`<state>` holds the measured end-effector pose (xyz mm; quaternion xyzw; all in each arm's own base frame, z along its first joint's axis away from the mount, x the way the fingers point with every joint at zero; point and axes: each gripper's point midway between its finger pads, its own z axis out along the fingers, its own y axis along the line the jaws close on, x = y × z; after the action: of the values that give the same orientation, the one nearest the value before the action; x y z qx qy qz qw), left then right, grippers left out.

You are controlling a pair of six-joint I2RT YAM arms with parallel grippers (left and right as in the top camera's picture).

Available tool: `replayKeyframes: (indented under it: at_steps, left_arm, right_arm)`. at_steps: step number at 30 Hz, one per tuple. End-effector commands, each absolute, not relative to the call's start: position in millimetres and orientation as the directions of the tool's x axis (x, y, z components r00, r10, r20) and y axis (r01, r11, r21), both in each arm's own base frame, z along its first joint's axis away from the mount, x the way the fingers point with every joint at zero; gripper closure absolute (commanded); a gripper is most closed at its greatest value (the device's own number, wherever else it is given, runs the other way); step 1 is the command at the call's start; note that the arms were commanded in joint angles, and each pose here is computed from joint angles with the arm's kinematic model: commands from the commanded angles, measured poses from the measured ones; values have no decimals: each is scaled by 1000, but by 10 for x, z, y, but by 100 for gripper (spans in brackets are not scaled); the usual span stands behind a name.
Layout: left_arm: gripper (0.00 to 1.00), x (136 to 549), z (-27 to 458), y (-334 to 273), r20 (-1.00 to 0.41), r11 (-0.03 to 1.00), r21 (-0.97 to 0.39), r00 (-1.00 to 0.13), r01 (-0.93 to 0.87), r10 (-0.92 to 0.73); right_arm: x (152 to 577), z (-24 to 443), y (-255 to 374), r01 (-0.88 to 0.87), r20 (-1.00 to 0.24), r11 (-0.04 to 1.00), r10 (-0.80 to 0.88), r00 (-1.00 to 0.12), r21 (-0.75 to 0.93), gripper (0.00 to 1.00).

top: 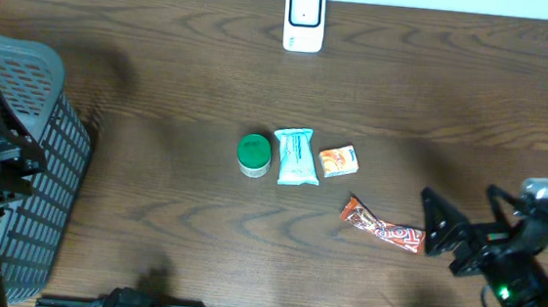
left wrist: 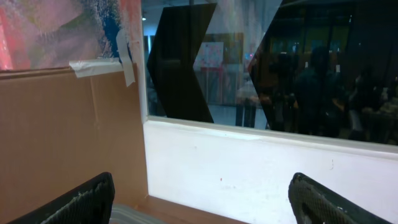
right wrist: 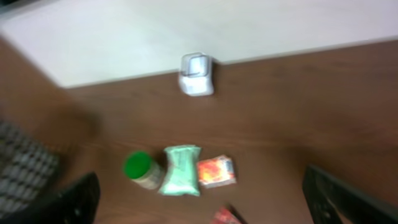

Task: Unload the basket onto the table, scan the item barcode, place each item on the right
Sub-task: 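Reach the right gripper down toward the red Top bar on the table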

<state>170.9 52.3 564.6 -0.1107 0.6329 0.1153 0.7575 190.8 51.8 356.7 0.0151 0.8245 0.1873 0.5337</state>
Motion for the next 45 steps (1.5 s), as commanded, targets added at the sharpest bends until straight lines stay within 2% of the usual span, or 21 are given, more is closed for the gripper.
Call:
replayKeyframes:
  at_steps: [1,7,9,11,14,19,23,28,34,38,45]
  left_arm:
    - [11,1703,5660,546,-983,944,-24,180,-329,37]
    - [10,1701,5662,546,-982,945,-46,188,-324,17]
    - [10,1701,5662,546,-982,945,-49,189,-324,14]
    - [10,1701,5661,546,-982,945,-49,189,-324,14]
    - [10,1701,5661,546,-982,945,-51,190,-324,12]
    - [10,1703,5660,546,-981,945,-67,195,-320,-4]
    - [10,1689,5673,548,-979,945,-71,202,-320,-5]
    - [10,1629,5705,557,-975,945,-80,220,-318,-8]
    - [10,1419,5732,590,-966,944,-97,258,-315,-13]
    - [10,1330,5675,603,-962,944,-104,273,-314,-15]
    - [10,1394,5561,594,-961,944,-105,275,-314,-16]
  right_arm:
    - [2123,3675,92,48,-880,982,185,-437,182,1]
    - [2542,3914,-316,251,-834,968,127,-538,-14,1]
    - [2628,3919,-398,288,-785,954,117,-608,-80,1]
    - [2680,3867,-368,280,-725,950,98,-682,-135,1]
    - [2727,3858,-272,294,-701,932,64,-711,-213,1]
    - [2731,3741,352,169,-646,879,-185,-741,-446,1]
    - [2717,3264,968,30,-545,858,-297,-784,-512,1]
    - [2692,2485,1361,-85,-352,767,-386,-852,-636,1]
    - [2473,1693,1475,-150,-149,692,-352,-924,-706,1]
    - [2265,1418,1522,-194,-73,655,-357,-931,-730,1]
    - [1963,840,1771,-266,-40,725,-375,-926,-635,1]
